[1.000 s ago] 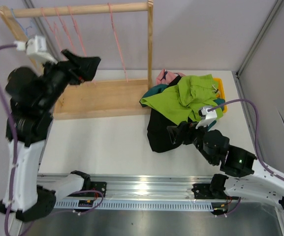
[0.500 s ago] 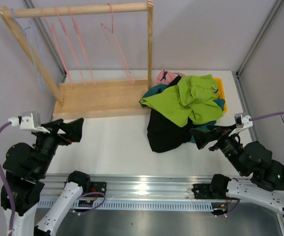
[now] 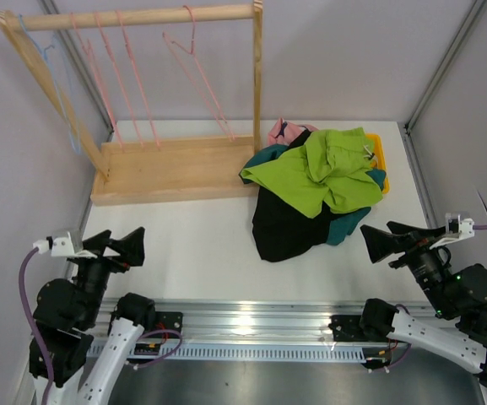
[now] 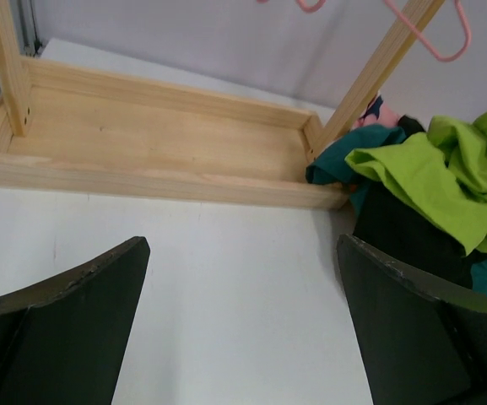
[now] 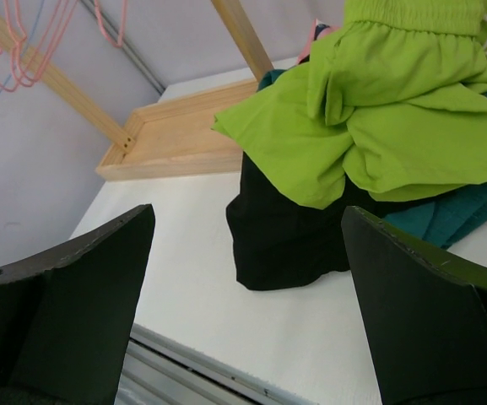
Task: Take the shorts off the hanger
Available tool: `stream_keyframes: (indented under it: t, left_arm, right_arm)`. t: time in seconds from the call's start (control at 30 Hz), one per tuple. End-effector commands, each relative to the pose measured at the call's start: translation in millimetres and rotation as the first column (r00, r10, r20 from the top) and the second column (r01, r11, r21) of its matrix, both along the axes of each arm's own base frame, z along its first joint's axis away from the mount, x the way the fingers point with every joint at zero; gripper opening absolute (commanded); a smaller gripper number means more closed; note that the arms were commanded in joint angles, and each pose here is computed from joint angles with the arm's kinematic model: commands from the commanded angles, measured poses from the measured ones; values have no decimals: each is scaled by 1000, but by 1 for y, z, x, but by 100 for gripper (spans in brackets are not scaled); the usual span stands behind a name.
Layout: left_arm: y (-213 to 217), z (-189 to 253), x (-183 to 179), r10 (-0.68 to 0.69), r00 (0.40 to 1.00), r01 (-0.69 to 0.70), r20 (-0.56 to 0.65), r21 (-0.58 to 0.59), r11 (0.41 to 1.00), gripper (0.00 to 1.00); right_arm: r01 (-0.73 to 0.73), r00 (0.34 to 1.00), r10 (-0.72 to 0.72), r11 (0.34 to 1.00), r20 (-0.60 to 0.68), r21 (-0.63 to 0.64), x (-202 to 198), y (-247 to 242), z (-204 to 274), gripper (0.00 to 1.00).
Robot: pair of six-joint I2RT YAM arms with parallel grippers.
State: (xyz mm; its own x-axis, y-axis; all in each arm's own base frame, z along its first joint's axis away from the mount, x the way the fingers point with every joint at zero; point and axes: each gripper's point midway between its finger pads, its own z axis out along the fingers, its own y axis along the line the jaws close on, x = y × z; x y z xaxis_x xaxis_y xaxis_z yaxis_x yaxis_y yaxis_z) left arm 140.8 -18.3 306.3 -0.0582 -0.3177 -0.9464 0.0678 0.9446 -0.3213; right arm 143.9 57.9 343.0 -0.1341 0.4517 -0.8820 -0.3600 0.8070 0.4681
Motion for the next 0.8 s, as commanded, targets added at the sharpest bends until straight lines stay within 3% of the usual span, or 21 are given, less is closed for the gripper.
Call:
stream_keyframes:
  t: [0.0,0.77]
  left_arm:
    - [6,25,-3,28,987,-23,157,-34,999,99]
    - [8,16,1,47,986,-41,159,-38,998,99]
  right_arm:
    - [37,999,-38,999,-20,-39,5,-2,-13,99]
    - [20,999,-21,999,-31,-45,4,3,-16,99]
